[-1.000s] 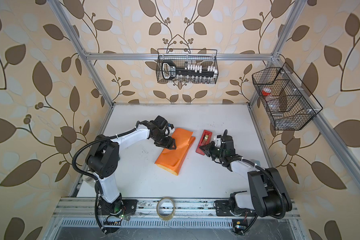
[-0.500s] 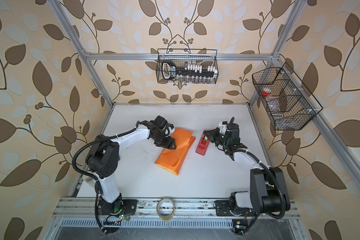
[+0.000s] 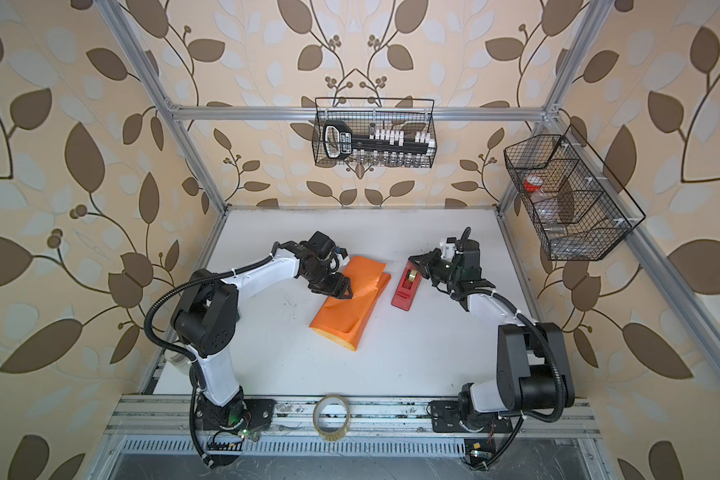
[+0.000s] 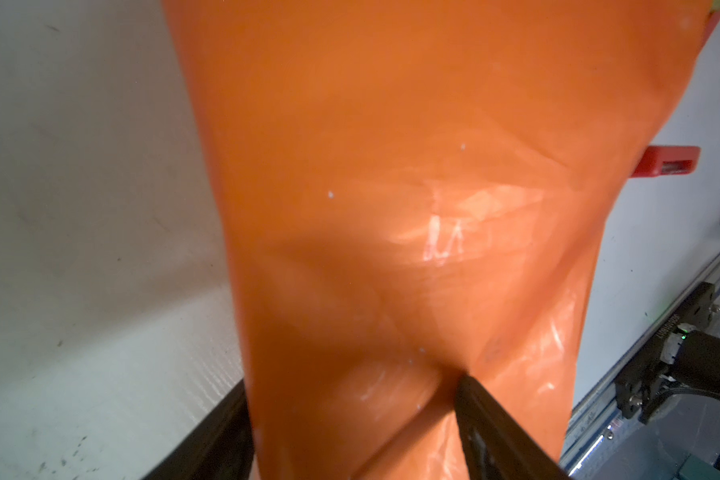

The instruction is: Wrap the gift box in paper

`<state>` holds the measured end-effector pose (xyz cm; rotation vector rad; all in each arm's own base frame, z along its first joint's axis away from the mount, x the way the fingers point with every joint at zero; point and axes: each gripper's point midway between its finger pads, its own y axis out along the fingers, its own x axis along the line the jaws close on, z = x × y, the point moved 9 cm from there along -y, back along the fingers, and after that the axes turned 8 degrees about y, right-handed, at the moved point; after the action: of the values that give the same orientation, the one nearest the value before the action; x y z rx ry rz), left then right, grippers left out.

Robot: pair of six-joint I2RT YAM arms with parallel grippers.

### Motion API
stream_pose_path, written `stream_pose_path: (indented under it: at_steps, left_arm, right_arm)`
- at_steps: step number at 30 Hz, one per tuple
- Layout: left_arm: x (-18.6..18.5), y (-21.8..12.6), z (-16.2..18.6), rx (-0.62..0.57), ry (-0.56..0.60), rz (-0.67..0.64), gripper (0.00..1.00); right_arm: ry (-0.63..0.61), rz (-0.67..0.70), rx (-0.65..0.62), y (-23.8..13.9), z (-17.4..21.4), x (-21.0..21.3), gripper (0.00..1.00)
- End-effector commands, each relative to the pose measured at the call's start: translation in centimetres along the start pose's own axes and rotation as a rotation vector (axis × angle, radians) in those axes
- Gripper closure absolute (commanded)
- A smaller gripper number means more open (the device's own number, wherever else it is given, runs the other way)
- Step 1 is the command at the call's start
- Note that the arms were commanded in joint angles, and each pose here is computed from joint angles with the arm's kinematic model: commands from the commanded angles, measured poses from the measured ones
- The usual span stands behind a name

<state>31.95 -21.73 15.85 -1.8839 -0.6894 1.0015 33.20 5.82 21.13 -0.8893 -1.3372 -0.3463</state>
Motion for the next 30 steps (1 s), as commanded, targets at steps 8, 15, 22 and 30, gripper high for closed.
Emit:
stream_pose_path:
  at_steps: [8, 15, 22, 30]
  left_arm:
    - [-0.2, 0.8, 1.2, 0.058, -0.001, -0.015, 0.25]
    - [-0.2, 1.0, 1.1, 0.062, -0.007, -0.010, 0.25]
    - [-0.2, 0.9, 1.1, 0.060, -0.005, -0.009, 0.25]
    - [-0.4, 0.8, 1.2, 0.057, -0.009, -0.001, 0.25]
  right_arm:
    - [-0.011, -0.010, 0.013, -0.1, 0.4, 0.0, 1.00]
    - [-0.033, -0.058, 0.008, -0.8, 0.6, 2.6, 1.00]
    - [-0.035, -0.012, 0.028, -0.7, 2.2, 1.2, 1.00]
    - [-0.008, 0.053, 0.065, -1.3, 7.8, -3.4, 1.00]
